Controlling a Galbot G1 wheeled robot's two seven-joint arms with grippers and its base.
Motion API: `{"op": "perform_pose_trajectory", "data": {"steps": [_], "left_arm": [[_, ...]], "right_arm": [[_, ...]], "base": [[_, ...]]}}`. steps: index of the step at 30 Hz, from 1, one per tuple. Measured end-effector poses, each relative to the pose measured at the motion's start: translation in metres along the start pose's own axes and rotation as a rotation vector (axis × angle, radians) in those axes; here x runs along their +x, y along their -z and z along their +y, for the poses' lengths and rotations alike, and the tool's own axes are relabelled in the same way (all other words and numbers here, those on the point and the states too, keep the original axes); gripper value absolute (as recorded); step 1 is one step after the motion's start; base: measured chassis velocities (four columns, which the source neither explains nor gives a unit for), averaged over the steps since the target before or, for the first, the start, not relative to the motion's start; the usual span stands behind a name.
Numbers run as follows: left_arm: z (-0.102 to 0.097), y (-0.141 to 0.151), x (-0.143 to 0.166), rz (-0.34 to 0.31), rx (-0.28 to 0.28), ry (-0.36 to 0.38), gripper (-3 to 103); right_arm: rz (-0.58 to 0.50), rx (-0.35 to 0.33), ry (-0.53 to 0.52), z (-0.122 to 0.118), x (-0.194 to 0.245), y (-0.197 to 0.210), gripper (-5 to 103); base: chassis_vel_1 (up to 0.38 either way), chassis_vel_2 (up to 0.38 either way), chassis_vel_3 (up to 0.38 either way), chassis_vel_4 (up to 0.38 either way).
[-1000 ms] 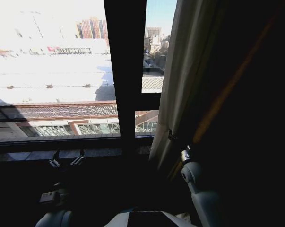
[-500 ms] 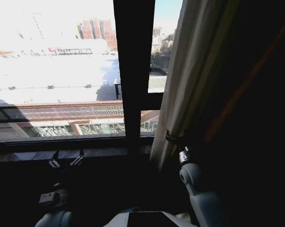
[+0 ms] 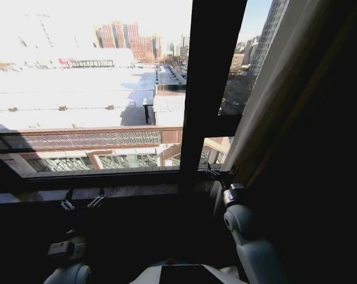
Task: Open the curtains by pulling them apart, changing their state from closed to fully open.
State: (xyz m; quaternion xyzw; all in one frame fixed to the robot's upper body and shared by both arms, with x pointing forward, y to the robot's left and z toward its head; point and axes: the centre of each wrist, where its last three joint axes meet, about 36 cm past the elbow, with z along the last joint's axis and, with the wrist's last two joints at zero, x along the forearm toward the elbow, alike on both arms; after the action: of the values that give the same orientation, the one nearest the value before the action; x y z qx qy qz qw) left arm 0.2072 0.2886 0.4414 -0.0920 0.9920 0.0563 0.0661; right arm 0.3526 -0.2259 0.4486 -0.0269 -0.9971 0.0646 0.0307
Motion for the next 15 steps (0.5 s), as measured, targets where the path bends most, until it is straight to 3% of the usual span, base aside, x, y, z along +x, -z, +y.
{"op": "perform_pose_trajectory", "data": {"steps": [15], "left_arm": [[0.0006,0.0029,0.0037,-0.006,-0.004,0.004,100]], "right_arm": [[-0.009,-0.007,0.005,0.0022,0.0021,0.0034,100]], "base": [[0.351,0.361,-0.356,-0.355]]}}
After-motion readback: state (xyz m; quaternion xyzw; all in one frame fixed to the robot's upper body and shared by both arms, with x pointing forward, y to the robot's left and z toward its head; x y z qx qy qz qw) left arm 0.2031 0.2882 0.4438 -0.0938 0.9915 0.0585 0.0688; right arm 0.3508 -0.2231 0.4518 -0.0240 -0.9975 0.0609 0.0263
